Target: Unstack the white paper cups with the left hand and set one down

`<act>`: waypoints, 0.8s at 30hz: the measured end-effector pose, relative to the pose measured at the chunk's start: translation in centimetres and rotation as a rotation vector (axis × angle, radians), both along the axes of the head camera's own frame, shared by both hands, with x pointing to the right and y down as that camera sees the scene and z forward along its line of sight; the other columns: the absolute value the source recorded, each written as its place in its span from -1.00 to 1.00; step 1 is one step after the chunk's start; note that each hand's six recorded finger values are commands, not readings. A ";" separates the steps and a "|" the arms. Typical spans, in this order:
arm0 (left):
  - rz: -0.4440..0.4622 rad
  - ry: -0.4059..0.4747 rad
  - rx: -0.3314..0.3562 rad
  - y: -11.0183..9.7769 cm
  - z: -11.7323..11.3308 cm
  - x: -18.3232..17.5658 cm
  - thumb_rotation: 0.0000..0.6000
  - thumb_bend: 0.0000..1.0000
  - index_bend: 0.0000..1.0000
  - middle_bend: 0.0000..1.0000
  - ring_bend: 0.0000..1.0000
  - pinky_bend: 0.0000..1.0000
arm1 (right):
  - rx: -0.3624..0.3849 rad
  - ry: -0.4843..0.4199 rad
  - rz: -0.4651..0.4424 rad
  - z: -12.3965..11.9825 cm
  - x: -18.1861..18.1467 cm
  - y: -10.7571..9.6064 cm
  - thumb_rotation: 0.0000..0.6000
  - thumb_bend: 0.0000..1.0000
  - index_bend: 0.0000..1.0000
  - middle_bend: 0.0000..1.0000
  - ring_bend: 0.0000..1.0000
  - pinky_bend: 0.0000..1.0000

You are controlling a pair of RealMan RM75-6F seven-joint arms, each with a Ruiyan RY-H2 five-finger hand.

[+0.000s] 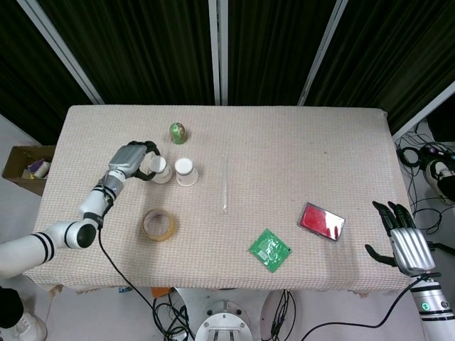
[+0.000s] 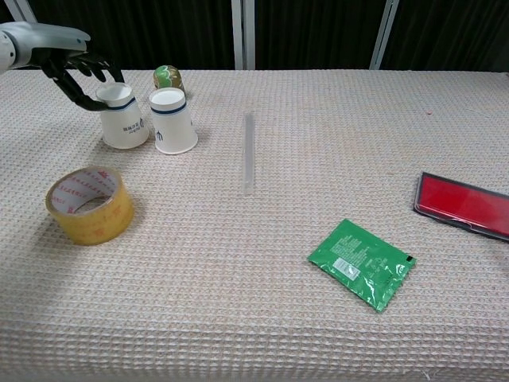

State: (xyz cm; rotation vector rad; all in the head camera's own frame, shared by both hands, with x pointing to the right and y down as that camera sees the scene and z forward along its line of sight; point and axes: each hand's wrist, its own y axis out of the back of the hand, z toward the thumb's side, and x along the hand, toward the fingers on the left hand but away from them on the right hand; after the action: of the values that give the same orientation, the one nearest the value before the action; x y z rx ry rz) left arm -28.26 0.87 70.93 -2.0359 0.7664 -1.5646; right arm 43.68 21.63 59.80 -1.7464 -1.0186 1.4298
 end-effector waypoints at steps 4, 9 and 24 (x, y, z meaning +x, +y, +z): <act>0.001 0.000 0.014 0.2 -0.6 -0.3 1.00 -0.43 -0.62 -0.71 -0.71 -0.77 | 0.004 -0.002 -0.004 -0.1 -0.1 -0.1 1.00 -0.64 -0.94 -0.73 -1.00 -0.97; -0.040 -0.004 0.083 0.2 -3.3 -2.7 1.00 -0.44 -0.62 -0.71 -0.71 -0.77 | 0.012 0.001 0.005 -0.5 0.3 -0.1 1.00 -0.64 -0.94 -0.73 -1.00 -0.97; -0.208 -0.308 0.468 10.3 -12.7 -18.2 1.00 -0.52 -0.58 -0.71 -0.71 -0.77 | 0.031 0.006 0.005 -0.9 0.9 -0.7 1.00 -0.64 -0.94 -0.74 -1.00 -0.95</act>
State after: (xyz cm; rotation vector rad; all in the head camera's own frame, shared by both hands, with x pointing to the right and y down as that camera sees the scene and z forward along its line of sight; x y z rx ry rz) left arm -46.42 11.16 58.23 -1.3810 1.1220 -1.5741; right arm 44.54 20.94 58.87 -1.7175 -1.0370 1.4144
